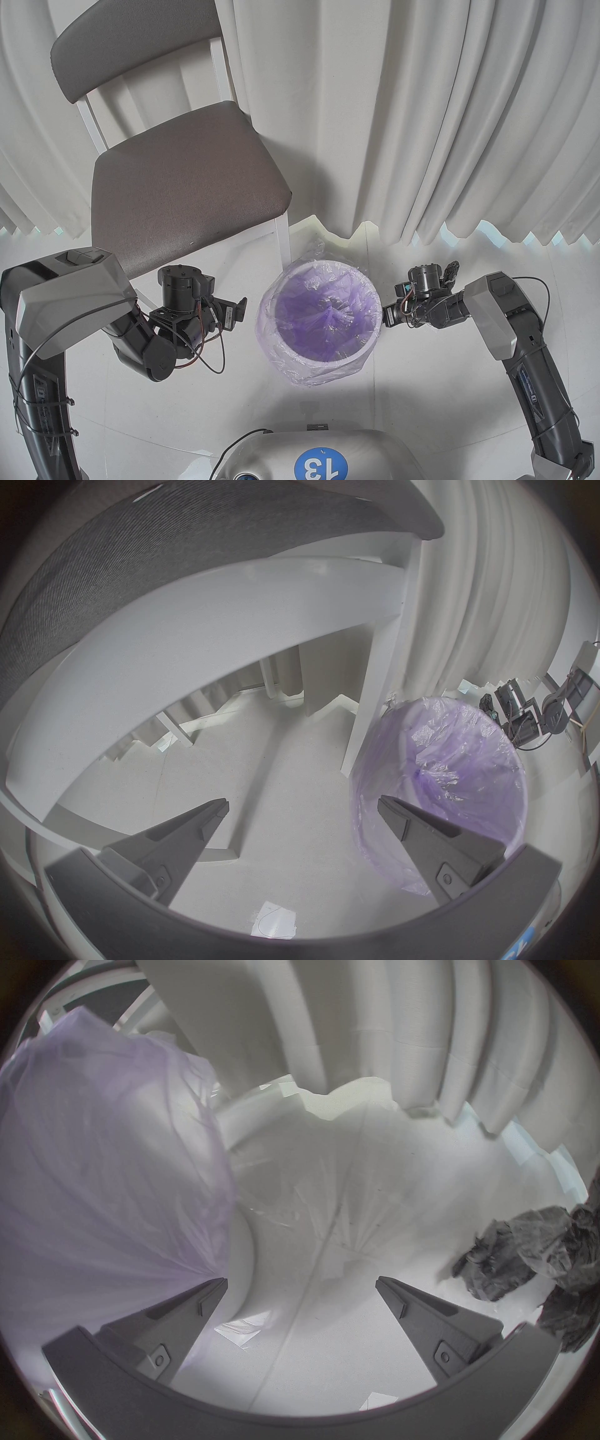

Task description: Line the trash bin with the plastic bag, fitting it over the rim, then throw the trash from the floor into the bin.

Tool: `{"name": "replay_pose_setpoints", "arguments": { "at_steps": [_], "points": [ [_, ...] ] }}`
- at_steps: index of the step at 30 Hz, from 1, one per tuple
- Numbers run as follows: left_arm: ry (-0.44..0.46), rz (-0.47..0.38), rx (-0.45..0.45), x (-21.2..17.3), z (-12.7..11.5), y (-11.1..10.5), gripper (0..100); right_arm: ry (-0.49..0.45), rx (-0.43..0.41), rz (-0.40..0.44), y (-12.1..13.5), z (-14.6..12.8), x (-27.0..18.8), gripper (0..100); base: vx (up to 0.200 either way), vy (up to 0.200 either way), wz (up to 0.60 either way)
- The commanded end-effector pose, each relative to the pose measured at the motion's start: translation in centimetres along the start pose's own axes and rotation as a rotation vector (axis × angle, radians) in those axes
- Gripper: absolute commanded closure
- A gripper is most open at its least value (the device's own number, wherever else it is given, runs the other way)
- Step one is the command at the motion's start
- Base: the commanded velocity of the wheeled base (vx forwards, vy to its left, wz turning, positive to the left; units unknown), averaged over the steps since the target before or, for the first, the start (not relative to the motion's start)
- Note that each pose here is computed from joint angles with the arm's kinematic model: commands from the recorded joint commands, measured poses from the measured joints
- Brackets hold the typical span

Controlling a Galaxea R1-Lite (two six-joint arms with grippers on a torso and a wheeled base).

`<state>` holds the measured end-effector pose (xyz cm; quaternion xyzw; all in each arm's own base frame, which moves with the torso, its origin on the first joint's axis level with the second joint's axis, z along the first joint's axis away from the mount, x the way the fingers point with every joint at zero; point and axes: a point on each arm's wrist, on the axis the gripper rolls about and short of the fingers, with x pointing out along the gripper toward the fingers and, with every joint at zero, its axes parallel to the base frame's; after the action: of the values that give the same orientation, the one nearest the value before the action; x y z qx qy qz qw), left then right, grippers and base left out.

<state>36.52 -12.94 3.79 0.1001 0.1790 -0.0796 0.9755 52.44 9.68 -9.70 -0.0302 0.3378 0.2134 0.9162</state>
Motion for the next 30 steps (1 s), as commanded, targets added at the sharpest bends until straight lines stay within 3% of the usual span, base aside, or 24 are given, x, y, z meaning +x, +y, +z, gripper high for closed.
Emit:
{"name": "replay_pose_setpoints", "arguments": {
  "at_steps": [1, 6, 14, 15, 18, 25, 30],
  "points": [
    [-0.012, -0.022, 0.005, -0.4, -0.1, -0.6, 0, -0.010, 0.013, 0.000, -0.3, 0.4, -2.2, 0, 0.000, 0.000, 0.00],
    [-0.026, -0.041, 0.018, -1.2, -0.4, -1.2, 0, -0.112, -0.009, 0.053, -0.9, 0.0, -4.0, 0, 0.000, 0.000, 0.00],
    [-0.064, -0.091, 0.024, -3.7, -0.9, -1.7, 0, -0.337, -0.065, 0.148, -0.8, 0.1, -10.4, 0, 0.000, 0.000, 0.00],
    [-0.070, -0.108, 0.028, -4.1, -1.1, -2.1, 0, -0.410, -0.080, 0.157, -0.1, 0.5, -12.3, 0, 0.000, 0.000, 0.00],
    [-0.064, -0.130, 0.035, -4.7, -1.6, -2.7, 0, -0.459, -0.089, 0.160, 1.1, 0.8, -14.9, 0, 0.000, 0.000, 0.00],
    [-0.141, -0.186, 0.028, -5.6, -0.7, -4.3, 0, -0.537, -0.094, 0.032, 2.3, 4.1, -20.1, 0, 0.000, 0.000, 0.00],
    [-0.136, -0.226, 0.038, -7.3, -1.2, -5.1, 0, -0.545, -0.127, -0.038, 3.1, 4.0, -23.5, 0, 0.000, 0.000, 0.00]
  ]
}}
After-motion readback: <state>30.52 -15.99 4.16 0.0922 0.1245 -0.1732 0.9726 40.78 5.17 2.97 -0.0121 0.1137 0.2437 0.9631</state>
